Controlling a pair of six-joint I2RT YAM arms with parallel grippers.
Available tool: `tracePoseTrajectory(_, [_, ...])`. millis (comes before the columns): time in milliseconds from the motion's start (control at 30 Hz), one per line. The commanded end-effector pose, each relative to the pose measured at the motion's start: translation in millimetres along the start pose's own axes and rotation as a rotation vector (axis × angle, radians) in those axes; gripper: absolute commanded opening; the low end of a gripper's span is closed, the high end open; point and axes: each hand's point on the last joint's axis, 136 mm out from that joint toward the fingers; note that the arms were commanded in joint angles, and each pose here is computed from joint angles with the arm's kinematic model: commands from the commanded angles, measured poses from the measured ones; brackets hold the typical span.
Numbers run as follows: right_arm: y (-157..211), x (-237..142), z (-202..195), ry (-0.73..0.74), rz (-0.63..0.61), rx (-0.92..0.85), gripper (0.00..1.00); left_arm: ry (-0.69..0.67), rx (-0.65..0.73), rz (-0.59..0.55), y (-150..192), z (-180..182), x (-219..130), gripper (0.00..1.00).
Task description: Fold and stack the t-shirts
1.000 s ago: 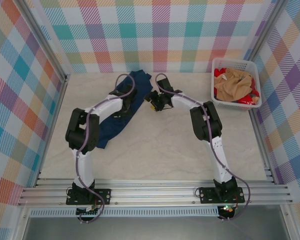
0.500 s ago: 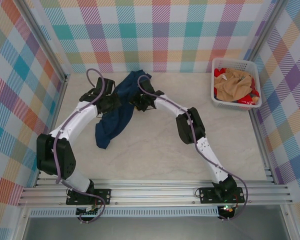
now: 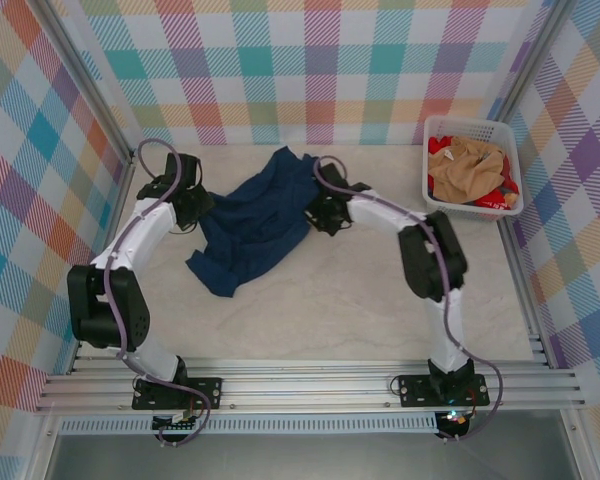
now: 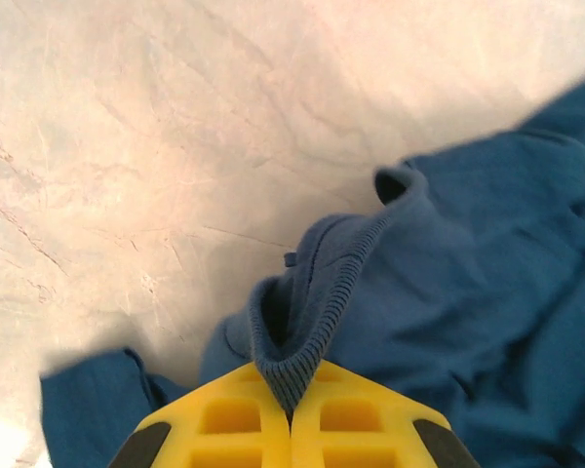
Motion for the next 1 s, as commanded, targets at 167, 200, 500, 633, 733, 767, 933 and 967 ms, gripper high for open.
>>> tracePoseTrajectory(167, [23.5,-37.8,-136.9,0.206,0.099,0.046,0.0,0.018,-0.039,0.098,1.6,-11.0,49.4,0.0])
tracePoseTrajectory(200, [25.5,-42.0,-151.3,0.243,0.094,0.056,0.0,-0.005,-0.041,0.112,6.0,-6.4,54.8,0.0])
tracePoseTrajectory(500, [-1.4,-135.6,-178.1,0.354,-0.168,-0.008,0.28,-0.097,-0.004,0.123,15.6,14.8,55.9,0.23])
tracePoseTrajectory(633, [-17.9,-144.9,-156.0,0.333,-0.204,-0.106,0.5,-0.088,0.016,0.088,5.9,10.6,35.5,0.39])
tracePoseTrajectory(733, [-29.3,-131.5,-132.5,0.321,-0.17,-0.192,0.52,-0.069,0.043,0.12,13.2,6.5,27.6,0.43])
tracePoseTrajectory(767, [-32.6,-126.7,-126.6,0.325,-0.156,-0.209,0.52,-0.041,0.048,0.142,18.9,1.6,27.1,0.44])
tracePoseTrajectory(933, [-55.6,-90.6,-110.3,0.351,-0.139,-0.277,0.53,0.046,0.135,0.222,51.9,-26.1,27.1,0.46])
tracePoseTrajectory(967, [-59.8,-82.9,-107.7,0.347,-0.138,-0.282,0.54,0.054,0.154,0.234,58.0,-31.3,28.4,0.46])
Point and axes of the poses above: each hand's point on the last joint's axis, 136 mm out from that joint toward the fingers, its own x axis out along the fingers, its own z axis along the line the jaws close on, y = z × x, and after that the axes turned 1 degree about -x, right-handed
